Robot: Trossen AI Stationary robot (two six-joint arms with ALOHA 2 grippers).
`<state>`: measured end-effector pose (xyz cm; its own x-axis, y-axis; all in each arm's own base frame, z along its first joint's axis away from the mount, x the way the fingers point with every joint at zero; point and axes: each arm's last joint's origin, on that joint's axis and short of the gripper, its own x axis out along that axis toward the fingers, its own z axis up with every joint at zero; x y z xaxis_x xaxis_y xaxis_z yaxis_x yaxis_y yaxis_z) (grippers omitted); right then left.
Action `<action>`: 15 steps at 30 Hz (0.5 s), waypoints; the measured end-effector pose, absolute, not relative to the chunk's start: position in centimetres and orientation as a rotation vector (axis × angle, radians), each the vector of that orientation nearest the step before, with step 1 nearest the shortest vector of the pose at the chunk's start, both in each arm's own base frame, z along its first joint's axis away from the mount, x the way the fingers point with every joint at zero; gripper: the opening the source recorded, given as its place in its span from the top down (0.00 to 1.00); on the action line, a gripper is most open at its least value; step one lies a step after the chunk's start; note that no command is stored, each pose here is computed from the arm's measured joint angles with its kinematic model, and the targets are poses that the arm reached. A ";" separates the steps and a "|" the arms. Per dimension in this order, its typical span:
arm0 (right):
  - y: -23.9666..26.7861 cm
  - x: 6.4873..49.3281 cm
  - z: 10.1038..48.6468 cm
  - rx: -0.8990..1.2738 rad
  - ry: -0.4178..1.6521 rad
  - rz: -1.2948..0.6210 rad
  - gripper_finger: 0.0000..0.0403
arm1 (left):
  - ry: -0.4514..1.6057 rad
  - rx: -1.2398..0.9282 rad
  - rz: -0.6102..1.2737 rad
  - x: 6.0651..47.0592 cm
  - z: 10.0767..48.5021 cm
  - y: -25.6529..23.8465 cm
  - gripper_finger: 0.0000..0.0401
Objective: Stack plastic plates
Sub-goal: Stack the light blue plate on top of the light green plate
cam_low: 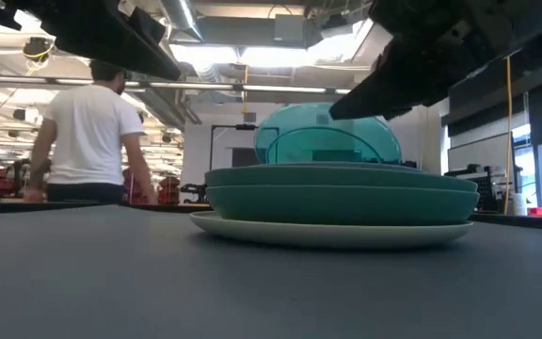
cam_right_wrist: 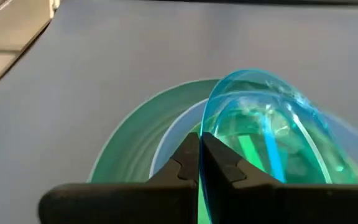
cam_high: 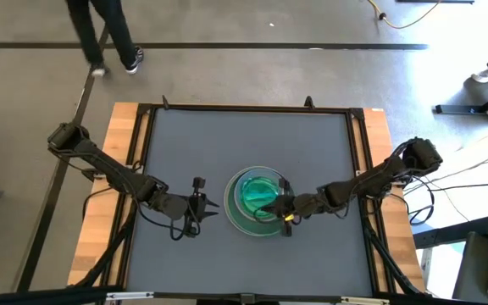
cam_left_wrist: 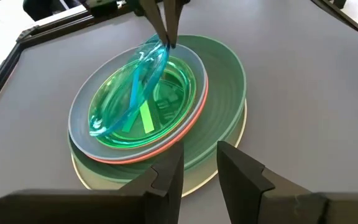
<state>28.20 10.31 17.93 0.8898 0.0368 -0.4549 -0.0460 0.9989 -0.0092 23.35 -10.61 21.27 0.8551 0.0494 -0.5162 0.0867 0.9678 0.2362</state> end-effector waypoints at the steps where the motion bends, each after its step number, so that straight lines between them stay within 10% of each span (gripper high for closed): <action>1: 10.3 28.2 17.8 0.002 0.478 0.037 0.98 | 0.546 0.257 -0.020 23.3 21.3 -10.6 0.78; 15: 9.9 28.4 17.7 0.048 0.471 -0.027 0.73 | 0.556 0.329 -0.037 23.3 21.2 -10.6 0.78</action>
<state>28.43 9.87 17.68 0.8910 -0.0150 -0.4538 0.0373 0.9985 0.0403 23.30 -10.56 21.19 0.8499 0.0537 -0.5242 0.1232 0.9470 0.2967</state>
